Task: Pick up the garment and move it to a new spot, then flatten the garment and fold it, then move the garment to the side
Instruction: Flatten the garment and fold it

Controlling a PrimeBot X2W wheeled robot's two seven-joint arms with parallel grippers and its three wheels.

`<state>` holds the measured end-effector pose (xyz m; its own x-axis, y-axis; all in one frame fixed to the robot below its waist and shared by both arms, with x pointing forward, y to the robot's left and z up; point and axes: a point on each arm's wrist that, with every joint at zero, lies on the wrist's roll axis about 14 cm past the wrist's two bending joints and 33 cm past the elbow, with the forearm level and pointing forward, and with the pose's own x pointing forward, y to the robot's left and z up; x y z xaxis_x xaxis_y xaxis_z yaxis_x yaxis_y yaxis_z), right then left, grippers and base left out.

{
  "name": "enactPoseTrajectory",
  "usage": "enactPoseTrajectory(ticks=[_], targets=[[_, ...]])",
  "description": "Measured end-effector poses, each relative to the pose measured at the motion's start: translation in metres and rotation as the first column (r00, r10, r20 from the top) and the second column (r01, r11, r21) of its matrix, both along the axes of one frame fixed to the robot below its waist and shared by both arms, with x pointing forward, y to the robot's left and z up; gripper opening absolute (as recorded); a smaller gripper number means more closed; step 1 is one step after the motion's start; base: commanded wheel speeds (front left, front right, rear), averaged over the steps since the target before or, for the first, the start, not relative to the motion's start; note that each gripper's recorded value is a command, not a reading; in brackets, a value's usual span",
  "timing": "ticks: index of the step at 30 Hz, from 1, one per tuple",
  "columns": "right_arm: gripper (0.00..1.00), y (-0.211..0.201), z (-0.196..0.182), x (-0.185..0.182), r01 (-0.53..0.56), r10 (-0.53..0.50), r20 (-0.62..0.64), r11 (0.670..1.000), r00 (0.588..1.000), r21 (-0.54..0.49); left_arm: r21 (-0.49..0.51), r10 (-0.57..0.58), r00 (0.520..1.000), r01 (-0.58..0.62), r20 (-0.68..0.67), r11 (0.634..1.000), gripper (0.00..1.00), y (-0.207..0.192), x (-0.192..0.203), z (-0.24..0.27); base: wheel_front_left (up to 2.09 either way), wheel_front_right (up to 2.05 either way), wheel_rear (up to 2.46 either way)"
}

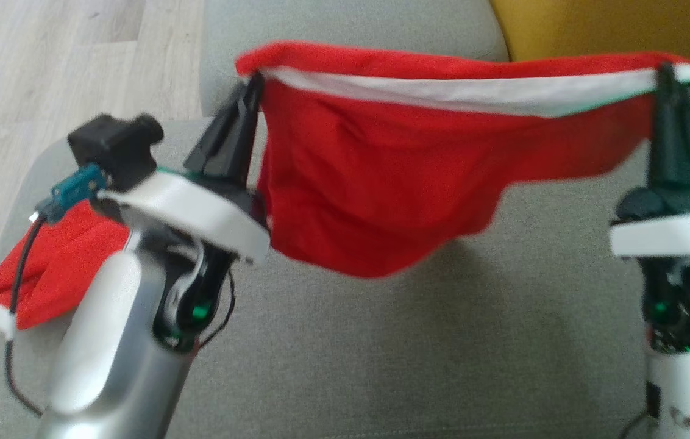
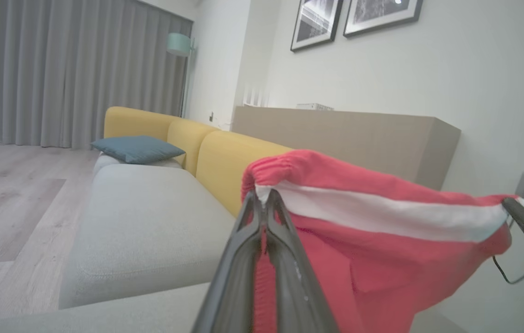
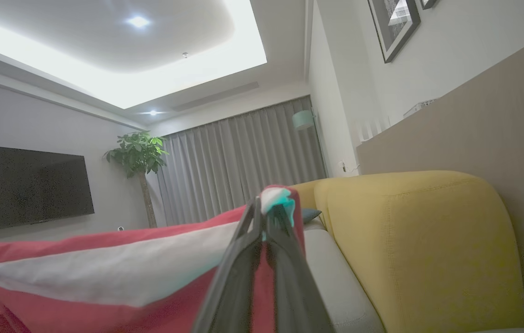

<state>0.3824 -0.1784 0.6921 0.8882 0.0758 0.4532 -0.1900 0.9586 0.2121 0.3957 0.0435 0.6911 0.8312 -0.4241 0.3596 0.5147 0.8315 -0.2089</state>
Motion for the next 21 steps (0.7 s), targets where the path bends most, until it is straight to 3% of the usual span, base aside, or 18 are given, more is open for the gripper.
enactPoseTrajectory(ticks=[6,12,16,21], targets=[[0.00,-0.017,0.004,-0.016,0.028,-0.028,0.000,0.999,1.000,0.031,0.041,-0.039,0.998,0.041,-0.047,0.998,0.00,-0.001,-0.018,0.000,0.00,0.00,0.00],[0.00,-0.022,0.002,0.005,0.034,-0.033,-0.059,0.999,0.998,0.021,0.106,-0.050,0.994,0.060,-0.094,0.993,0.00,-0.003,0.002,-0.006,0.00,0.00,0.00],[0.00,-0.022,0.014,0.054,0.030,-0.029,-0.101,1.000,0.994,0.003,0.158,-0.052,0.988,0.075,-0.144,0.985,0.00,-0.007,0.047,-0.009,0.00,0.00,0.00],[0.00,-0.014,0.031,0.141,0.021,-0.027,-0.145,0.999,0.989,-0.041,0.202,-0.001,0.990,0.029,-0.140,0.979,0.00,0.000,0.134,0.000,0.00,0.00,0.00]])
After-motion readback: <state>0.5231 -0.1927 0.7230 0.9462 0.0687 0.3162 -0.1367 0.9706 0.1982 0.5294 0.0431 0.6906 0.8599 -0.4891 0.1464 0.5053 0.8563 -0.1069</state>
